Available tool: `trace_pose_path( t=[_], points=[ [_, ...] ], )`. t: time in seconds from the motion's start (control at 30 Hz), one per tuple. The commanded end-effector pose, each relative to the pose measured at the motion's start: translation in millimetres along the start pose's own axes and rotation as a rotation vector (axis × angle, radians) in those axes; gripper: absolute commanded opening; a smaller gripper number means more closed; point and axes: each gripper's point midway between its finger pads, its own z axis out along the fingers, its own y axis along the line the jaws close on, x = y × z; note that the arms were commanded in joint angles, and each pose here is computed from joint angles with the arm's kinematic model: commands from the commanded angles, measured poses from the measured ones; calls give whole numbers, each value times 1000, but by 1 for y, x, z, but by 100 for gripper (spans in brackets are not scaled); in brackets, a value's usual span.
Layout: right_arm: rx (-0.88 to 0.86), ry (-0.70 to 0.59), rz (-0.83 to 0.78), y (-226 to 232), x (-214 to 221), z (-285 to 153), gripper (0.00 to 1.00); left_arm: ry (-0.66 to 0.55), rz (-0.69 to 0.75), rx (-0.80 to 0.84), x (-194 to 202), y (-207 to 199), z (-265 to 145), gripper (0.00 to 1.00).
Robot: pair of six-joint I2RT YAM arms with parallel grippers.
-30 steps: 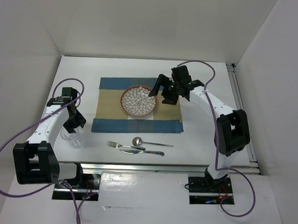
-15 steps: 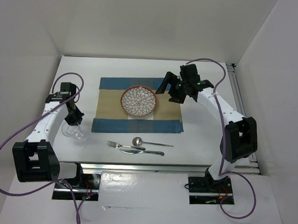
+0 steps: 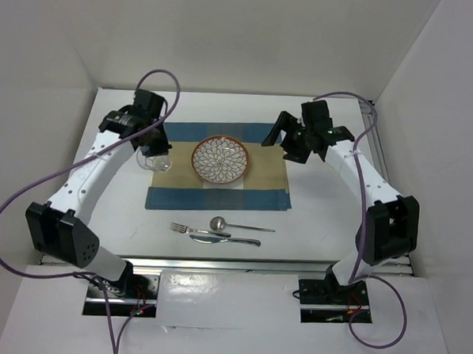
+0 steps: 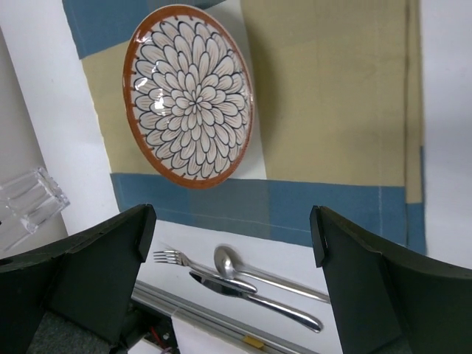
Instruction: Set the dinner table for one person
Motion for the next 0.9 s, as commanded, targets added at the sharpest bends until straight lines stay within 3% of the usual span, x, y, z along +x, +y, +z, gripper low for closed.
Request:
trace_pose_path(
  t=[0.0,0.23,0.27,0.3,0.33,0.37,0.4,0.7,0.87],
  points=[
    [32,-83,2,-10,-14,-34,99,19,101,43,-2,-34,1,0],
    [133,-166,68,-57,-16,-66,99,21,310,169,-3,-145,7,0],
    [143,-179,74,-62,-17,-69,99,59,338,156,7,-160,29,0],
    [161,-189,85,-69,-15,-75,99,-5,359,212,-7,-190,14,0],
    [165,-184,86,-71,-11,-78,99,-10,376,224,-9,-203,17,0],
    [167,-194,93,-73,-12,-82,99,41,418,191,4,-210,46,0],
    [177,-209,99,-78,-11,-88,99,-15,414,269,-11,-236,33,0],
    [183,-243,164,-92,13,-106,99,-128,337,476,-25,-306,72,0],
    [231,-179,179,-106,33,-100,99,-209,312,523,-39,-332,93,0]
  ],
)
